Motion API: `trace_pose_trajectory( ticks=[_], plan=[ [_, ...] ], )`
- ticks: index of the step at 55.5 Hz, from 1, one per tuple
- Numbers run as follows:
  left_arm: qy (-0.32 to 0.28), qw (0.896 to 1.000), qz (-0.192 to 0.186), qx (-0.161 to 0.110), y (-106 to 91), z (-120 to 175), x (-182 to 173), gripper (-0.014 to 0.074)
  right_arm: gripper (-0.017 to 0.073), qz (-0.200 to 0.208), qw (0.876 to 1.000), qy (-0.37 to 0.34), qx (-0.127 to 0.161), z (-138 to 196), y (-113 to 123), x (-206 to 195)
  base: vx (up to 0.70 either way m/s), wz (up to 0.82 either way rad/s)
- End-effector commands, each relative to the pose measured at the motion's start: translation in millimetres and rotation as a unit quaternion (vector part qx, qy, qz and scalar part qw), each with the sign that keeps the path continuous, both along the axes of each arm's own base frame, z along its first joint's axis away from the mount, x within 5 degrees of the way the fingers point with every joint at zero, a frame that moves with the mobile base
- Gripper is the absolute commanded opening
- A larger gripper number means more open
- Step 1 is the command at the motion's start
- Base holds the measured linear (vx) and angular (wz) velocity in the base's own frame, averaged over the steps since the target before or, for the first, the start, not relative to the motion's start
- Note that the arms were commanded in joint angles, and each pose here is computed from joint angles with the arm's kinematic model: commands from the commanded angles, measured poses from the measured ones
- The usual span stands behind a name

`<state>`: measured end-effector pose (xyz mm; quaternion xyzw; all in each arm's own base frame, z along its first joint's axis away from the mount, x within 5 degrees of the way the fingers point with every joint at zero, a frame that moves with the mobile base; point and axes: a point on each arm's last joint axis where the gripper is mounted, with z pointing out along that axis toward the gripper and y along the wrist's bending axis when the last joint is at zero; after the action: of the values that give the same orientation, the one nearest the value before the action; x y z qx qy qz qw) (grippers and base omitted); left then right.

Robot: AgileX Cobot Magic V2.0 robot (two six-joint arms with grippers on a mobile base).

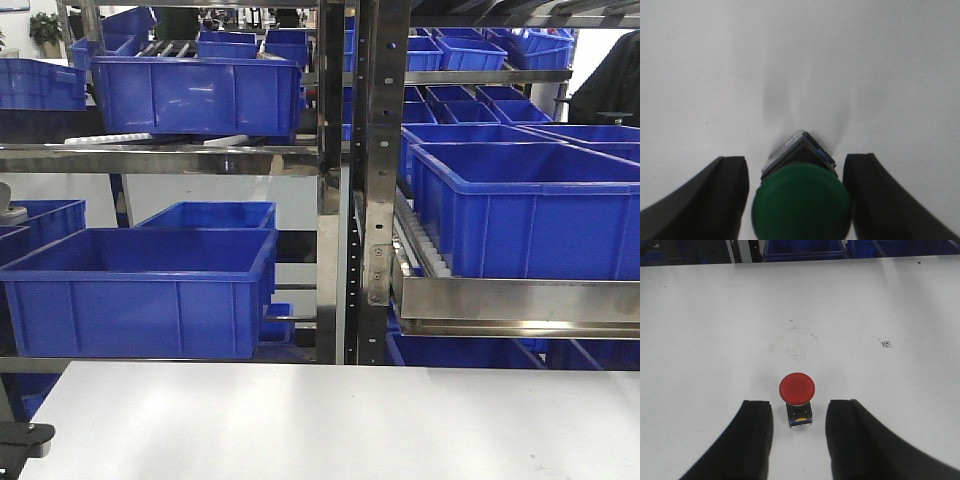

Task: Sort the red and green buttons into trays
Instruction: 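Close left gripper on the green-capped button and lift it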

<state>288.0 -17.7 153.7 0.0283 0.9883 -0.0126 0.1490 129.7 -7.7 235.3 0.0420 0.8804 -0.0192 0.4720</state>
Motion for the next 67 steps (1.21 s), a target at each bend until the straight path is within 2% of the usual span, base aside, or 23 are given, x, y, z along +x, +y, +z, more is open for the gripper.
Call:
trace_pose_trajectory(
  ticks=[1, 30, 47, 67],
  plan=[
    [-0.046, 0.999, 0.007, -0.014, -3.9, 22, 6, 0.0535, 0.0351, 0.005, 0.999, -0.046, -0.004, 15, 0, 7, 0.00, 0.00],
    [-0.044, 0.999, 0.020, -0.018, -3.9, 17, 8, 0.0535, 0.0351, 0.003, 0.999, -0.037, -0.004, 14, 0, 6, 0.00, 0.00],
    [-0.028, 0.997, 0.065, -0.032, -3.8, 16, 6, 0.0535, 0.0351, 0.003, 0.999, -0.035, -0.004, 14, 0, 6, 0.00, 0.00],
    [0.019, 0.993, 0.110, -0.040, -4.0, -5, 6, 0.0535, 0.0351, 0.003, 0.999, -0.035, -0.004, 14, 0, 6, 0.00, 0.00]
  ],
)
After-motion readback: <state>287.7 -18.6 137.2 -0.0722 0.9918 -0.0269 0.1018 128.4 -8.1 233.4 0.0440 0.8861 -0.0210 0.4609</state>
